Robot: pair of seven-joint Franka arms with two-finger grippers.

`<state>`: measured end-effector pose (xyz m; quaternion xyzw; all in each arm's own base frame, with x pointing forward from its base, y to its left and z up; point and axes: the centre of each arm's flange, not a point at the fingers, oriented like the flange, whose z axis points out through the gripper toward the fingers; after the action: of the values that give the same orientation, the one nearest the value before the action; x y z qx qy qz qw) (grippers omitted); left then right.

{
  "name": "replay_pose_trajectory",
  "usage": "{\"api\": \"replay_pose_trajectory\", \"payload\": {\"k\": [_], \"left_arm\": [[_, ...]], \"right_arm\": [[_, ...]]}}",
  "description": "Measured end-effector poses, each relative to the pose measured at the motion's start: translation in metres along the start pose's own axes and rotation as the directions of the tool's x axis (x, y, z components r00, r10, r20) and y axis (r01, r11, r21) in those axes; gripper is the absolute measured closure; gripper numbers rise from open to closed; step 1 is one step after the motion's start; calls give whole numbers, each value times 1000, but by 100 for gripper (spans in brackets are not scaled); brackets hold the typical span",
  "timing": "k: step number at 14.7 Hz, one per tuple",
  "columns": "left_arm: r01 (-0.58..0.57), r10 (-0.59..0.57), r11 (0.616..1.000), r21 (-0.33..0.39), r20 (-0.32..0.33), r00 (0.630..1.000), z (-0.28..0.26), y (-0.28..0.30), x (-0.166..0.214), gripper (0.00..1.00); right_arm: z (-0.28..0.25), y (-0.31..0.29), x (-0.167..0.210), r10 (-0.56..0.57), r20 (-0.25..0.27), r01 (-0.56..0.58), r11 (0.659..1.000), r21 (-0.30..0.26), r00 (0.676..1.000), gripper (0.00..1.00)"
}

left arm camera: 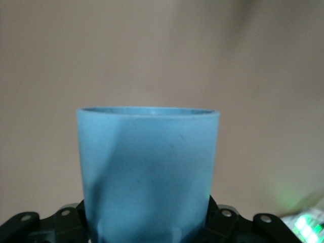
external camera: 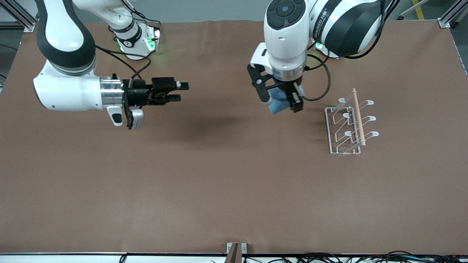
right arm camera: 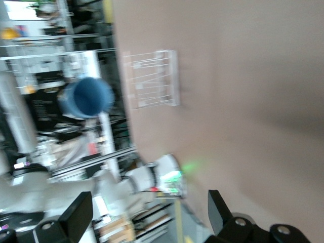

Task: Hang cup on cup holder
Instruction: 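Open the right gripper while the left gripper carries the cup to the rack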

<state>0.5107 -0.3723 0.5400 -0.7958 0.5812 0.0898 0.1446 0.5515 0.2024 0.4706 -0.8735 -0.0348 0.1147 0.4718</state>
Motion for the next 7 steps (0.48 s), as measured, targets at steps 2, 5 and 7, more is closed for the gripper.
{"api": "replay_pose_trajectory", "payload": {"k": [2,5,7], "left_arm": [[-17,7,998,64,150,989,18,-15,-17,26],[-74,53,995,62,284,957,67,-60,-47,26],[-80,69,996,24,323,944,96,-92,-73,26]], "right_arm": [[-30,33,4,19,-26,-22,993,-112,999,0],[-77,76,3,42,-61,-57,962,-267,997,0],[-105,101,-1,54,-78,-79,927,-367,996,0]]}}
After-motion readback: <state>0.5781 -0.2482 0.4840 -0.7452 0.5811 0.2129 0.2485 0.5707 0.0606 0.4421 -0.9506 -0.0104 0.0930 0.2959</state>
